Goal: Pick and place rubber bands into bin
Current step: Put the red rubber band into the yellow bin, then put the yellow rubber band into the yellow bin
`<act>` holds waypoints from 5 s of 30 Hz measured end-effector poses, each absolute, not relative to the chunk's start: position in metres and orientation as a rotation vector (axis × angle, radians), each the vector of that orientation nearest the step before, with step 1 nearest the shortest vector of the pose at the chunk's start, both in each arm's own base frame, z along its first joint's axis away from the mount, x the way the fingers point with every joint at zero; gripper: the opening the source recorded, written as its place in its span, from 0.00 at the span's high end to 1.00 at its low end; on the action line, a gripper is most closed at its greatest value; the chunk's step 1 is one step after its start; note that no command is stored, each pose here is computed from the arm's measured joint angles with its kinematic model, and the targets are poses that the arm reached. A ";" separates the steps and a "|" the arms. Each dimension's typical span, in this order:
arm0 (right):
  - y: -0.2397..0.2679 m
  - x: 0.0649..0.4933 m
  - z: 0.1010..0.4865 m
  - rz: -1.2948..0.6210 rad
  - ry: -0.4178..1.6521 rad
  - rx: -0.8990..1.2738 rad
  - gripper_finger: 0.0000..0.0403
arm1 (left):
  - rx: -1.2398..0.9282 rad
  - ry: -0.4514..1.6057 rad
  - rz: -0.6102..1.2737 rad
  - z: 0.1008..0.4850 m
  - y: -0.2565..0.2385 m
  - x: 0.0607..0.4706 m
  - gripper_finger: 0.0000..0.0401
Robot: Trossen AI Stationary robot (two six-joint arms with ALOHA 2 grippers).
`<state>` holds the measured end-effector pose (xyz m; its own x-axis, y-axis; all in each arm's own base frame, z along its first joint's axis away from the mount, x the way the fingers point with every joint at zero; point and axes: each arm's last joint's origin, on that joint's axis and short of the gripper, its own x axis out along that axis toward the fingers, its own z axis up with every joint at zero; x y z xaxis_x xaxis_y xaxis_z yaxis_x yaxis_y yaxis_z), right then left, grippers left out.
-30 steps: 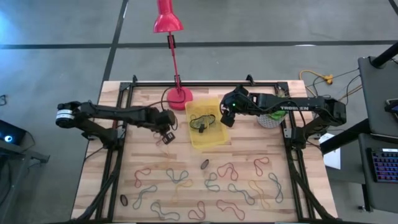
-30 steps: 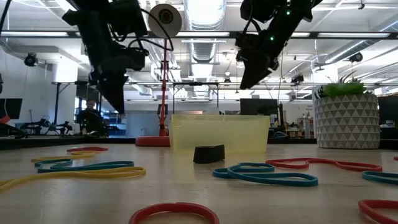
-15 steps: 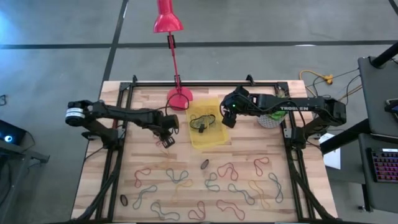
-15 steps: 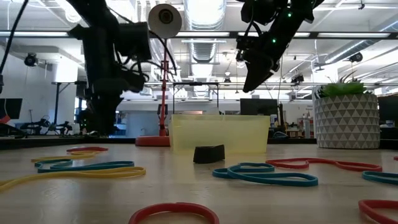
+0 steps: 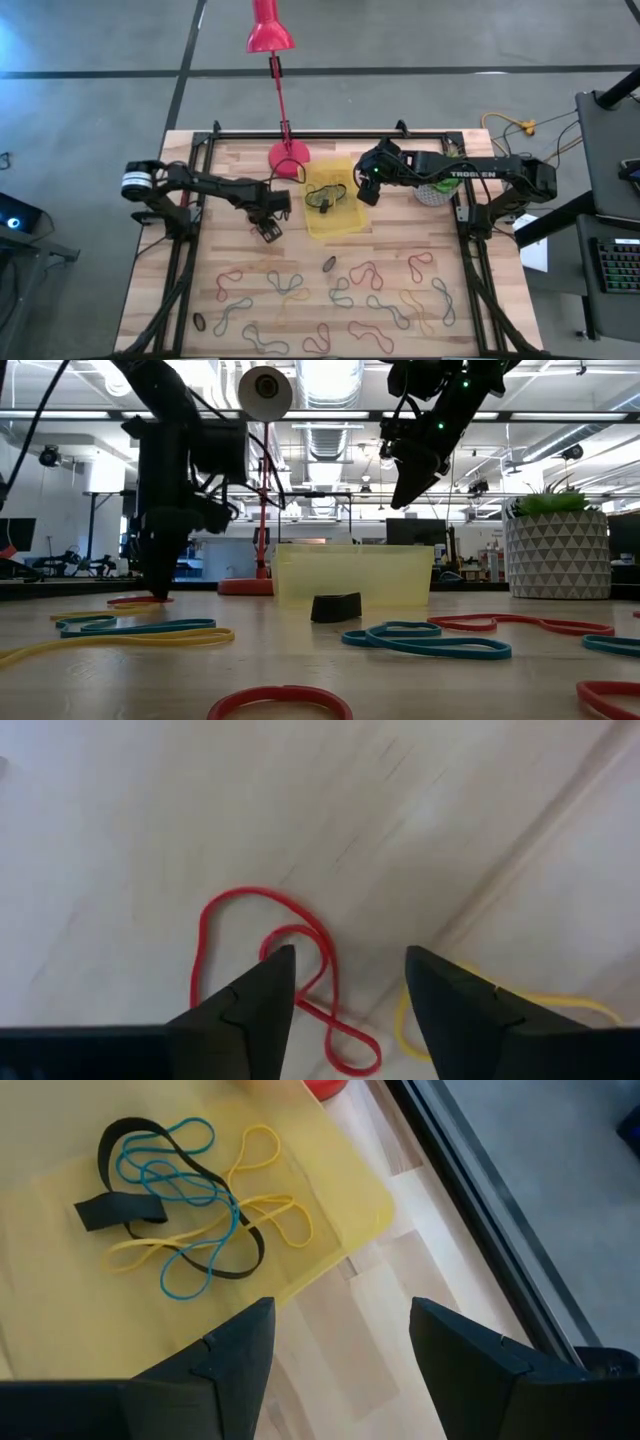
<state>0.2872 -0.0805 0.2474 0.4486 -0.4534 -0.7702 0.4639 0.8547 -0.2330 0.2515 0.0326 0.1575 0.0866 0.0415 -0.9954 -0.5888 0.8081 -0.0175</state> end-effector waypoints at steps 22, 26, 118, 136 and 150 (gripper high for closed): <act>-0.084 0.285 0.244 -0.571 0.964 0.003 0.46 | -0.422 1.460 0.578 0.169 0.033 0.240 0.56; -0.085 0.285 0.241 -0.572 0.968 0.004 0.46 | -0.436 1.468 0.563 0.163 0.032 0.240 0.56; -0.067 0.272 0.216 -0.411 1.127 0.075 0.46 | -0.457 1.346 0.576 0.243 0.055 0.286 0.40; -0.036 0.288 0.215 -0.270 0.975 0.143 0.46 | -0.652 1.396 0.830 0.167 -0.026 0.238 0.40; 0.016 0.289 0.215 -0.252 0.958 0.309 0.46 | -0.579 1.338 0.659 0.146 -0.021 0.239 0.43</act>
